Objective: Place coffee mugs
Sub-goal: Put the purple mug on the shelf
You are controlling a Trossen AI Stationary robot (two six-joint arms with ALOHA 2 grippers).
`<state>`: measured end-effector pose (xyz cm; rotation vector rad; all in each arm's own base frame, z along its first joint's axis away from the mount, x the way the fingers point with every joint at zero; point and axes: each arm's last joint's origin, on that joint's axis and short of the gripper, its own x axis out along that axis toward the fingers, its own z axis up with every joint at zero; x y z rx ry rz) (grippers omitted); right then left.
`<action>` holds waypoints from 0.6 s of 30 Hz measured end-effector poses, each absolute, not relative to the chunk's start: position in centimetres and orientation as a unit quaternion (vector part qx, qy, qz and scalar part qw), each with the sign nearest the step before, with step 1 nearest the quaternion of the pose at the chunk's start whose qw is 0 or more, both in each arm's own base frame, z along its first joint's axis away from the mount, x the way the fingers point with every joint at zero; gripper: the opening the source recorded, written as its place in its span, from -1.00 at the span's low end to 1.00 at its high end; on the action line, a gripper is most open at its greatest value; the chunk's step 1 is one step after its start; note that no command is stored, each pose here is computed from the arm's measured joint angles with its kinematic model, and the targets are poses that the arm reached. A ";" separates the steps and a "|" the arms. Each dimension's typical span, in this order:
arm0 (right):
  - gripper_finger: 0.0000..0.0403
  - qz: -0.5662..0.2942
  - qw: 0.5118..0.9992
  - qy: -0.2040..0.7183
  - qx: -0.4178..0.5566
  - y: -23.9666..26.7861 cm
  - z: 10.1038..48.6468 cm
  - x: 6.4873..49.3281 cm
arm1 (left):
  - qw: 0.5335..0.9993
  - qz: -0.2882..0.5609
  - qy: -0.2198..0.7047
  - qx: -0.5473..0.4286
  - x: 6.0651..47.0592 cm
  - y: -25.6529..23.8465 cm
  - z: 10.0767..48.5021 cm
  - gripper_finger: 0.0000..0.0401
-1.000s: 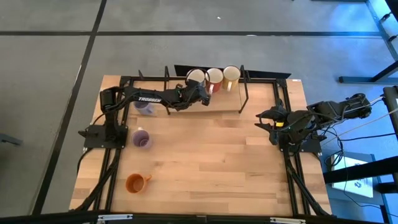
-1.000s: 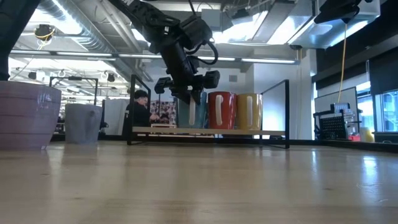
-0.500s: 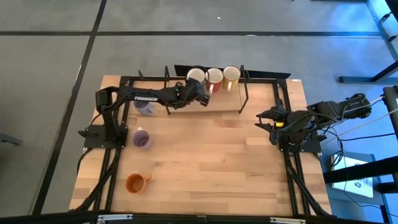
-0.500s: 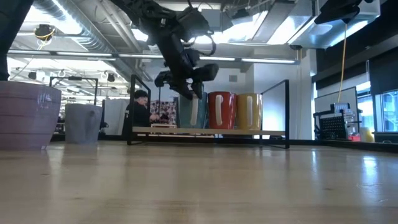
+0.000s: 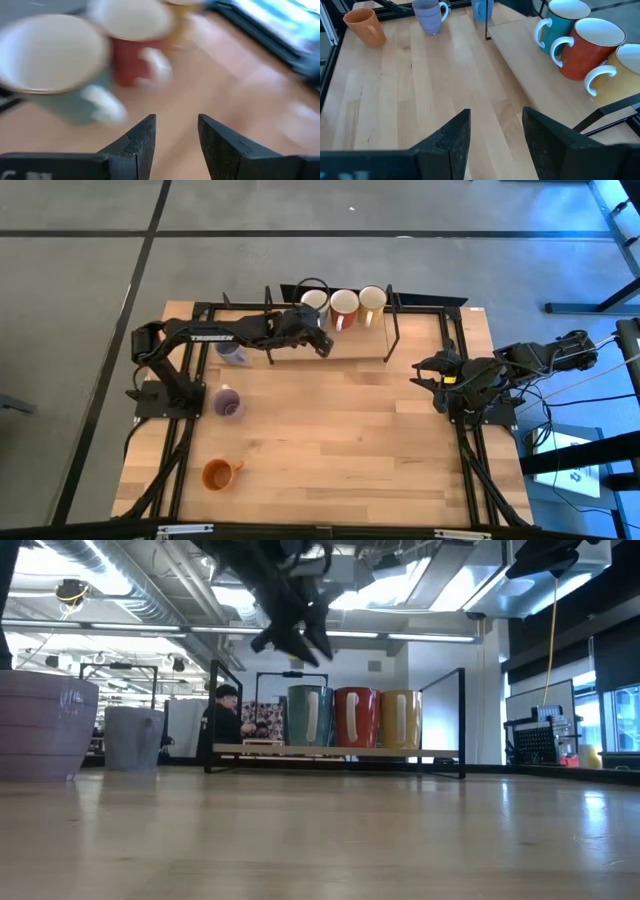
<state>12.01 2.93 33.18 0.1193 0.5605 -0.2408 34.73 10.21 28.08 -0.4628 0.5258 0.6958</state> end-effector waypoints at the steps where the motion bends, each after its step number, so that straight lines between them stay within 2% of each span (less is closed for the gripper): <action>1: -0.18 -0.119 0.952 0.276 0.059 2.9 33.2 12.0 | 0.890 0.304 0.254 -0.227 34.5 9.6 28.7 -0.29; 4: -0.18 -0.119 0.952 0.276 0.059 2.9 33.2 12.0 | 0.910 0.214 0.252 -0.251 33.6 7.7 30.7 -0.29; 11: -0.18 -0.117 0.952 0.277 0.059 2.9 33.2 12.0 | 0.900 0.105 0.270 -0.326 30.6 2.7 34.1 -0.29; 15: -0.18 -0.110 0.951 0.283 0.056 3.0 33.1 12.0 | 0.861 0.095 0.318 -0.385 28.5 0.1 34.6 -0.30; 18: -0.18 -0.101 0.951 0.286 0.057 3.0 33.1 12.0 | 0.807 0.115 0.380 -0.437 26.6 -2.2 34.3 -0.31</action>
